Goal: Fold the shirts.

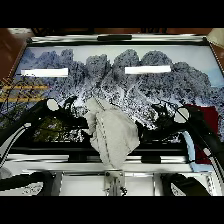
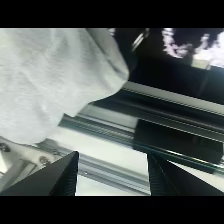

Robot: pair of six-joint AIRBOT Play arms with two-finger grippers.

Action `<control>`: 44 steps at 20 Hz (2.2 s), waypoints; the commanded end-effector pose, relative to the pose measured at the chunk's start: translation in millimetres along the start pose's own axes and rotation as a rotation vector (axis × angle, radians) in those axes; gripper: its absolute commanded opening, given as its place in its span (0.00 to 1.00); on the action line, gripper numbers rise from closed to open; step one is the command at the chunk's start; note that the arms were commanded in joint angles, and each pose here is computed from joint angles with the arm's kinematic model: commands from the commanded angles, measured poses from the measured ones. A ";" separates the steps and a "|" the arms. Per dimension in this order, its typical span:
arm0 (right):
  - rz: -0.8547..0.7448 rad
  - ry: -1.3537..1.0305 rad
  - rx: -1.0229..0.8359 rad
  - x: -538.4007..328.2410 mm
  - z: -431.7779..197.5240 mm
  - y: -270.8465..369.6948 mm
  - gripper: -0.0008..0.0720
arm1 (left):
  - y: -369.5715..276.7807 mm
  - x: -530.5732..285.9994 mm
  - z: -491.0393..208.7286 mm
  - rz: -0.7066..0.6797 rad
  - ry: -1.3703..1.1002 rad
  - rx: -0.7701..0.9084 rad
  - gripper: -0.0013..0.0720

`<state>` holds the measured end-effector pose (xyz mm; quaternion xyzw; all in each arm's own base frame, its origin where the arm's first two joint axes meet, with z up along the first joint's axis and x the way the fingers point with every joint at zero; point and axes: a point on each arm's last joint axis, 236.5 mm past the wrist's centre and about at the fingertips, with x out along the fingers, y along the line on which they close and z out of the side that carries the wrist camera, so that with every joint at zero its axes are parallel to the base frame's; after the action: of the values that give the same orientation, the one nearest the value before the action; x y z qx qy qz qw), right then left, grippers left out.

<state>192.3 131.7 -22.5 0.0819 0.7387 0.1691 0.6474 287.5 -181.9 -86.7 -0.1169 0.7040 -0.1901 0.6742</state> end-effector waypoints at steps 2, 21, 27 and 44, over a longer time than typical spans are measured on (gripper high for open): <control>0.085 -0.045 0.083 28.9 5.4 7.3 0.76 | -8.8 12.5 24.4 -0.045 -0.081 -0.042 0.49; 0.083 -0.153 -0.280 -48.1 27.9 27.9 0.11 | -56.9 -217.3 106.4 0.078 -0.591 0.246 0.06; -0.184 -1.133 -0.426 -354.3 36.6 80.2 0.11 | -188.0 -559.2 23.4 0.006 -1.482 0.507 0.06; -0.154 -0.840 -0.278 -303.0 16.4 59.4 0.11 | -107.8 -536.3 -19.9 0.320 -1.357 0.366 0.06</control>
<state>245.8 81.4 366.0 0.0143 0.2167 0.1622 0.9626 255.1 -65.6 526.5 -0.0217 -0.0333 -0.1318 0.9905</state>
